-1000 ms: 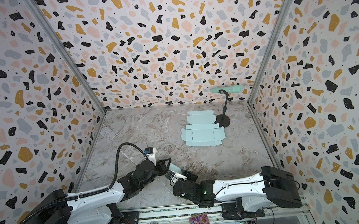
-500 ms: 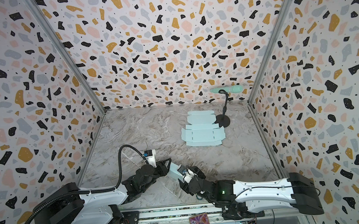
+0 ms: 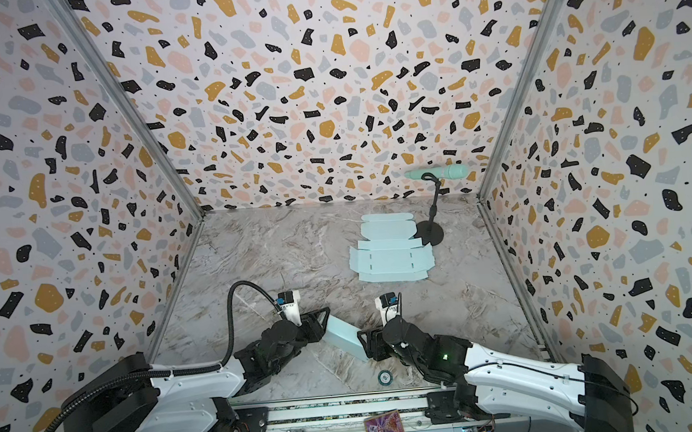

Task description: Fold the paper box

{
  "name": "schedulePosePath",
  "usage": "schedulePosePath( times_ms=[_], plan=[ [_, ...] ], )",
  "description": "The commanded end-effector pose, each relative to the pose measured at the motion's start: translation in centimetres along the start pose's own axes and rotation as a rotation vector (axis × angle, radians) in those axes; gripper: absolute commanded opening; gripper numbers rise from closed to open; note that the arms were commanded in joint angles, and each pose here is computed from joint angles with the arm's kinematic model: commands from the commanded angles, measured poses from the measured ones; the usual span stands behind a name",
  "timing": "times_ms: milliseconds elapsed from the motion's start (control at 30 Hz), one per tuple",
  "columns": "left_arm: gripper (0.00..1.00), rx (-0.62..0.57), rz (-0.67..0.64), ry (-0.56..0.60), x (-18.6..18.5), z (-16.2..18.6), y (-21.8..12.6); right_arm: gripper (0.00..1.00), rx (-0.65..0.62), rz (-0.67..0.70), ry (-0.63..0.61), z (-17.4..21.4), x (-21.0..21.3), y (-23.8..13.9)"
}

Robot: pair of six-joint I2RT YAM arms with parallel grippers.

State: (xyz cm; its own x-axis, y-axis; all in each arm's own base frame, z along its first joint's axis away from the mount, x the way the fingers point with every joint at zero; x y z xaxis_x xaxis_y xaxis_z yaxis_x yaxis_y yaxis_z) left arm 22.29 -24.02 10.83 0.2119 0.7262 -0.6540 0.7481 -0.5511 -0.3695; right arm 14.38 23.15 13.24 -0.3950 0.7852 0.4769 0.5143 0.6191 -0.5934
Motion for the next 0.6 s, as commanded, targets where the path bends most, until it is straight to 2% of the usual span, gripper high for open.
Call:
schedulePosePath(
  times_ms=[0, 233, 467, 567],
  plan=[
    [0.46, 0.165, -0.185, 0.109, 5.1, 4.2, -0.9, 0.61, 0.076, 0.008, 0.070, 1.9, -0.6, 0.0],
    [0.46, 0.168, -0.188, 0.112, 4.9, 4.1, -1.0, 0.47, 0.113, 0.054, 0.070, 4.0, -2.3, 0.6],
    [0.50, 0.194, -0.133, 0.118, 2.1, 2.5, -1.8, 0.45, 0.128, 0.063, 0.007, 4.6, -2.6, 0.9],
    [0.51, 0.225, -0.133, 0.122, 1.7, 2.3, -2.8, 0.45, 0.131, 0.041, -0.071, 4.6, -1.6, 1.2]
  ],
)
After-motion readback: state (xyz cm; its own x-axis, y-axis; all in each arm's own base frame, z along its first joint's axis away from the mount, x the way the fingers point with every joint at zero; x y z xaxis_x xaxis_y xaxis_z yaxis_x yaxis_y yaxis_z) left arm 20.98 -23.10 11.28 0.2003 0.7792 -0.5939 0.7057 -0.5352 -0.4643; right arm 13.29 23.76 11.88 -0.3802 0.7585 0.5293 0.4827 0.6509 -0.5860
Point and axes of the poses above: each gripper's point midway between its finger pads, its own y axis out along the fingers, its own x axis along the line the jaws close on, z = x × y, the point moved 2 cm from there along -y, back along the fingers, and after that the axes turned 2 degrees about -y, right-handed, at the moved point
